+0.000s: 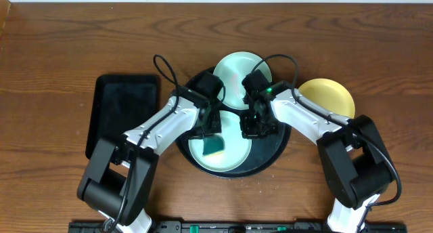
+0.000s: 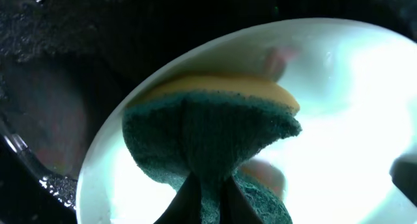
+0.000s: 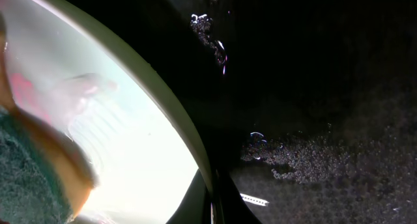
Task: Clean dirty plates on tray and stack at the side
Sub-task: 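Scrub the pale green plate with the sponge in the left gripper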
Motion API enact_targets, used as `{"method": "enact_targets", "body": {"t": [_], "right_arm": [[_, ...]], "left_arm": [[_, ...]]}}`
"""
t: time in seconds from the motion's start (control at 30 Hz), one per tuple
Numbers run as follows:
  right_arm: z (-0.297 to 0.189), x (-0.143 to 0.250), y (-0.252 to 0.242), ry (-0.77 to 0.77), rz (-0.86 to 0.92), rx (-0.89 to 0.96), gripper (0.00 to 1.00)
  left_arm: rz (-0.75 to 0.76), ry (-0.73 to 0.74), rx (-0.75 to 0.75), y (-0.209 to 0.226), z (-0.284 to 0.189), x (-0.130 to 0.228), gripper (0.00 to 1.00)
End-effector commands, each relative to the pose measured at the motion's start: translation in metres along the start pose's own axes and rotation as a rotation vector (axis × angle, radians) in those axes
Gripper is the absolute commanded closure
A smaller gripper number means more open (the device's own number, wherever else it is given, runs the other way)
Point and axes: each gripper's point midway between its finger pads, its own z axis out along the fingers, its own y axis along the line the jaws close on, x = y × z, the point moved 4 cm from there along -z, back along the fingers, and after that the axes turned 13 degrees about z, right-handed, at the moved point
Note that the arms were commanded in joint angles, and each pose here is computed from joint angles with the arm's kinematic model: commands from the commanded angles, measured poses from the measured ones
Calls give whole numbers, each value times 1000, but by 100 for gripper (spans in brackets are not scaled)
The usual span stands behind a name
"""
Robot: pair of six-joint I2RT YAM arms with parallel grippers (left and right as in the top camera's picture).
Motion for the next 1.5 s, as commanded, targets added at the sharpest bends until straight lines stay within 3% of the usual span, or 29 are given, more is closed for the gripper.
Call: {"method": "enact_targets", "body": {"t": [0.0,0.17,0.3,0.43,0.63,0.7,0.83,1.0,1.2,1.33,1.43,1.47], "right_arm": [[12,-4,-9,4,11,45,99],[12,-5,-9,2,15,44,99],[12,-5,-9,2,17,44,99],[12,-5,-9,2,17,44,99],[12,-5,-9,2,18,44,99],[12,-5,-9,2,18,44,99],[12,-5,-9,2,17,44,99],[12,-5,-9,2,17,44,99],[12,-5,-9,2,18,44,99],[12,-4,-10,4,18,46,99],[12,-4,-10,7,18,48,99],[12,-4,-10,7,18,48,99]], "left_arm": [[131,40,108,-18,6,1,92],[208,45,291,-42,1,2,93],[214,27,280,-41,2,-2,92],[197,-27,143,-25,1,-15,93],[84,-104,-279,24,-24,-34,93],[72,-95,-334,31,-28,-31,93],[80,-26,-295,25,-23,-16,93],[132,31,-92,-10,-4,0,93],[356,50,146,-62,1,12,93],[402,13,115,-61,1,6,93],[304,-33,-28,-30,0,-10,93],[229,-63,-151,-4,-3,-19,93]]}}
